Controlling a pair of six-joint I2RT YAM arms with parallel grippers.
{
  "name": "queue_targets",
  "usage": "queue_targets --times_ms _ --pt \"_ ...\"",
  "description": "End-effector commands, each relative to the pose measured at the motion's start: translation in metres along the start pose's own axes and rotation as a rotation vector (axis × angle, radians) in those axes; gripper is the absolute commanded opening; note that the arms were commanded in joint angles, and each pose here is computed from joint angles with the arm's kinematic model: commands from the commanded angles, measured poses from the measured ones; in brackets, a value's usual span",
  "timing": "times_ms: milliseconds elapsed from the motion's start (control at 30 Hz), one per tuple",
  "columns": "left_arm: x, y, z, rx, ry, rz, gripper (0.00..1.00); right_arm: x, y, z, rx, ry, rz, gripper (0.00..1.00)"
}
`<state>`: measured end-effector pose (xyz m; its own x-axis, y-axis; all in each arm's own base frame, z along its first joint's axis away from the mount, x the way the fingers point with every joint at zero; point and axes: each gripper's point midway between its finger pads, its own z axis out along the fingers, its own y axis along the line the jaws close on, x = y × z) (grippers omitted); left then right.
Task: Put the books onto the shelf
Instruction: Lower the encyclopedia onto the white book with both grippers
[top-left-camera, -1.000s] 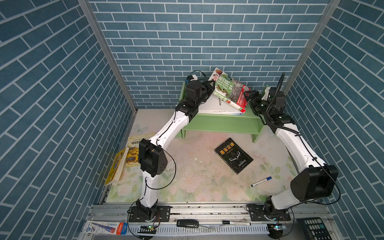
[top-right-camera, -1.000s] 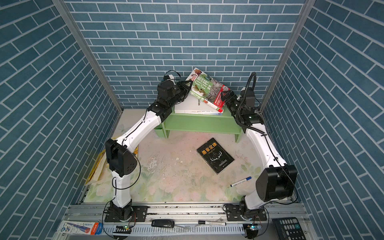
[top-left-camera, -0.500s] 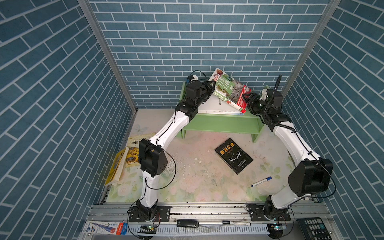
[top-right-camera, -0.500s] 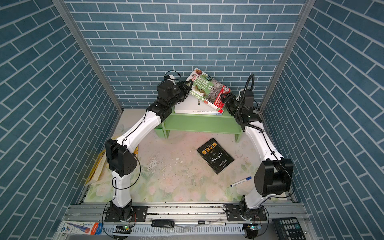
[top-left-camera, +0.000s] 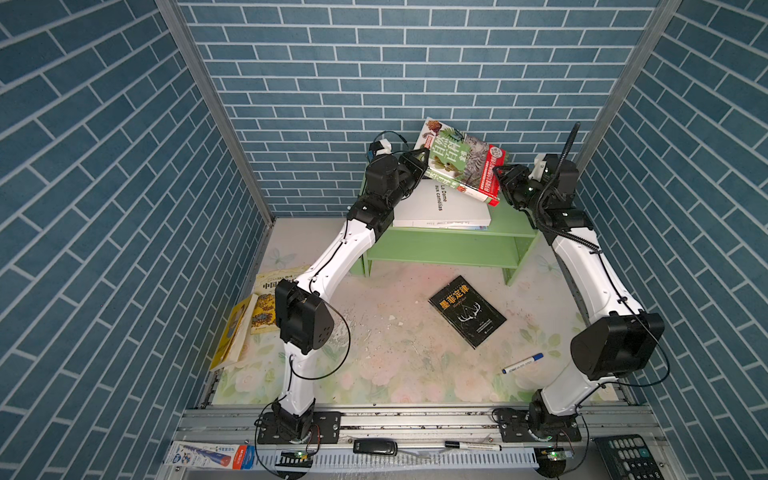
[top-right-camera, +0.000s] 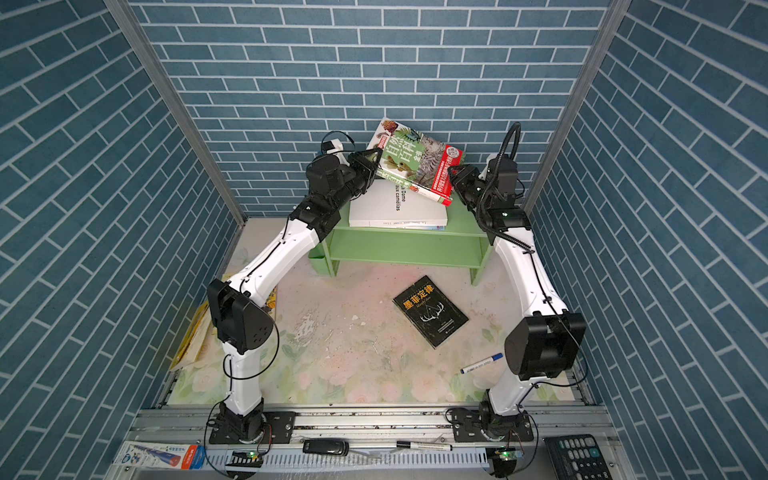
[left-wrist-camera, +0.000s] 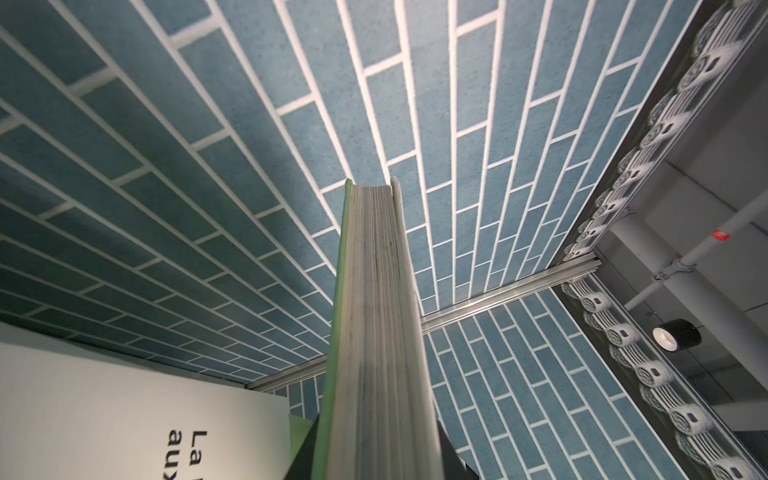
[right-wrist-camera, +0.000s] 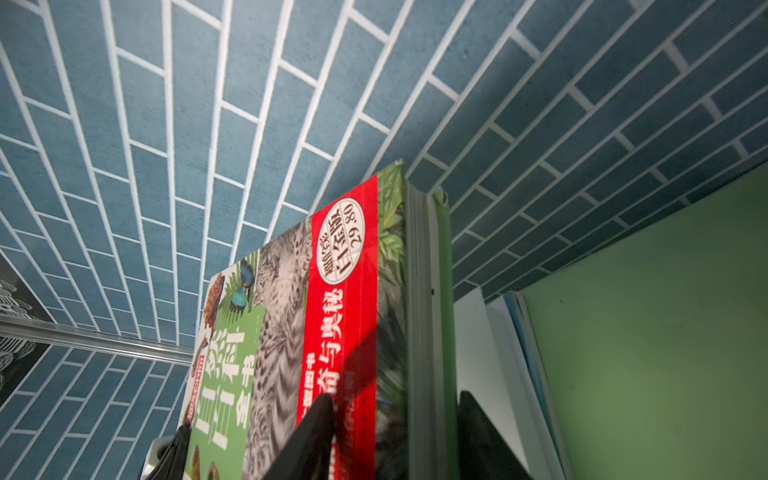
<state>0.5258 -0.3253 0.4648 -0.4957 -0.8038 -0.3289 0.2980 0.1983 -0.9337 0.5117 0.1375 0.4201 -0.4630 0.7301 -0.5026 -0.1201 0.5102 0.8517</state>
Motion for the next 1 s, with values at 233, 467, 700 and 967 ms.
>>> queue_targets --times_ms 233,467,700,967 --pt "0.070 -0.036 -0.041 0.134 0.247 0.033 0.00 -0.004 0.048 0.026 -0.217 0.018 -0.060 0.44" --pt "0.074 -0.026 -0.050 0.101 0.263 0.049 0.00 0.007 0.058 0.025 -0.249 0.041 -0.084 0.42" --pt "0.073 -0.024 -0.046 0.110 0.272 0.018 0.00 0.021 0.068 0.024 -0.271 0.077 -0.088 0.41" --pt "0.076 -0.030 -0.041 0.138 0.305 -0.025 0.00 0.015 0.092 0.004 -0.293 0.067 -0.106 0.41"
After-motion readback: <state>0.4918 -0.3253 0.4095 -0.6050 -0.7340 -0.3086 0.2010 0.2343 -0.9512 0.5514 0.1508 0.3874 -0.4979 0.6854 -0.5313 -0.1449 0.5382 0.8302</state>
